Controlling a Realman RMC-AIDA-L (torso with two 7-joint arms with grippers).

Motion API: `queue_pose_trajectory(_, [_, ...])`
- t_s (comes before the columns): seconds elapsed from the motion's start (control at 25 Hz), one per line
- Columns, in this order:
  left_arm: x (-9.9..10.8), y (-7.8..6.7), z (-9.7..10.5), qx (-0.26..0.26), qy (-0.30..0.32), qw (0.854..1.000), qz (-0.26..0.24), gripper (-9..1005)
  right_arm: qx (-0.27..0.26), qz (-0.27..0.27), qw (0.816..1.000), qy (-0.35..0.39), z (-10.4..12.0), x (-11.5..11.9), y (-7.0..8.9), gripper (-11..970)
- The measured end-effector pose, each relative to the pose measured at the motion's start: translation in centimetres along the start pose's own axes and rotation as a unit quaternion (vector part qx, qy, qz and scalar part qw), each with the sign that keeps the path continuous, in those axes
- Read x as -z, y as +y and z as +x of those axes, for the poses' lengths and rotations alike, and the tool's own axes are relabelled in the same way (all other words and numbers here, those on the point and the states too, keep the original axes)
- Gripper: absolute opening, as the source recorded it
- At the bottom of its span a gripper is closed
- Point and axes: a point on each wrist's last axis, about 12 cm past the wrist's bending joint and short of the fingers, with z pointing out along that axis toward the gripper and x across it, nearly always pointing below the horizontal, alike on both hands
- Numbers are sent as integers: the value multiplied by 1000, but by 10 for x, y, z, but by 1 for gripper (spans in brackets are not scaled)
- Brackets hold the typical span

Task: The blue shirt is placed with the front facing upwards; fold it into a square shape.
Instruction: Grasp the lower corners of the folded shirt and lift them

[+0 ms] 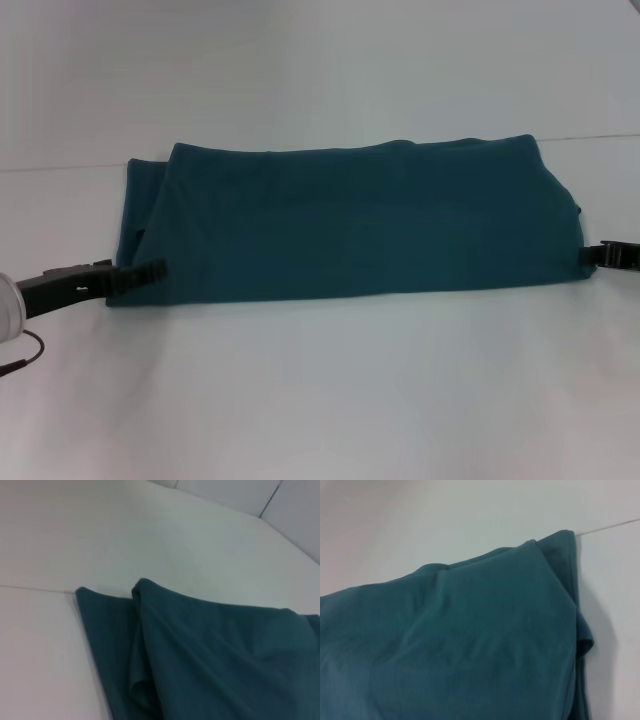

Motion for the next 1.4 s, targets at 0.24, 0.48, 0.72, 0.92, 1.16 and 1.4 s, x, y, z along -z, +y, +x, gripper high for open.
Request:
queue_pose_trajectory(0.24, [-3,3,4,-5,6,1000,-22,951,0,-4,1000,2,0,0,1,11])
queue_pose_trajectory(0.48, [-5,3,7,-2,9,1000,-29,951,2,-6,1000,2,-1,1,1,16])
queue_pose_trajectory(0.72, [-9,-1,8,-11,17,1000,-22,951,3,-5,1000,3,-1,2,0,21])
queue_pose_trajectory(0.92, [-10,-3,8,-14,21,999,-21,950,4,-5,1000,3,-1,2,0,25])
queue_pose_trajectory(1.16, [-10,-2,10,-12,21,999,-21,951,5,-5,1000,3,-1,2,0,30])
queue_pose_trajectory(1.4, [-10,-3,9,-13,21,999,-22,941,6,-5,1000,3,-1,2,0,35])
